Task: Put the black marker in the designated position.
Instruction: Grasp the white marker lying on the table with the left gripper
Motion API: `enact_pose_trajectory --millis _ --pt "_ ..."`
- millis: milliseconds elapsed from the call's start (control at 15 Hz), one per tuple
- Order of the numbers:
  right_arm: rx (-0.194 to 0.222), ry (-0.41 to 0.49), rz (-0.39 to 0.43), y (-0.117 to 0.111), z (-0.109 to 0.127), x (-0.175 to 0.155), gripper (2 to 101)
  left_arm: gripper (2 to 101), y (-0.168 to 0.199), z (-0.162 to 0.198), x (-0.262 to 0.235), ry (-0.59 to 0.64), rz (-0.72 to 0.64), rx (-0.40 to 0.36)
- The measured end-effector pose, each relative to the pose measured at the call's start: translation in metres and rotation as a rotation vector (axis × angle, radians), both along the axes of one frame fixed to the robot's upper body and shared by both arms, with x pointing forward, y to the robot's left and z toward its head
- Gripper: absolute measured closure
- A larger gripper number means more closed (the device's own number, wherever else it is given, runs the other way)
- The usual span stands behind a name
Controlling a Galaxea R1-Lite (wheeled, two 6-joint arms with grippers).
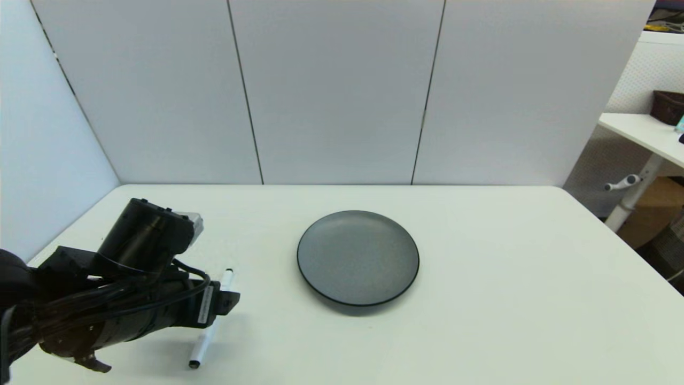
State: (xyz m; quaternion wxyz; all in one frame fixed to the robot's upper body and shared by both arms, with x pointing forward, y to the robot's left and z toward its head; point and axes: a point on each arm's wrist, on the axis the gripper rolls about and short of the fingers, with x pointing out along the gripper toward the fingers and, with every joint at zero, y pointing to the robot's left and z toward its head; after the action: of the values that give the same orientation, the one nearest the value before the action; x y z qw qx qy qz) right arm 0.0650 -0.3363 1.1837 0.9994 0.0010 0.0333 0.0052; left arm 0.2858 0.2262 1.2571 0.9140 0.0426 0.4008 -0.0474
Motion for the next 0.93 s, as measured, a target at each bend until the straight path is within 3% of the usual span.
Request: enact_pose_trajectory --millis 933 --pt "0.0 0.0 0.0 0.0 0.0 0.0 4.6 5.3 -0.003 -0.021 0.003 0.066 0.045 -0.012"
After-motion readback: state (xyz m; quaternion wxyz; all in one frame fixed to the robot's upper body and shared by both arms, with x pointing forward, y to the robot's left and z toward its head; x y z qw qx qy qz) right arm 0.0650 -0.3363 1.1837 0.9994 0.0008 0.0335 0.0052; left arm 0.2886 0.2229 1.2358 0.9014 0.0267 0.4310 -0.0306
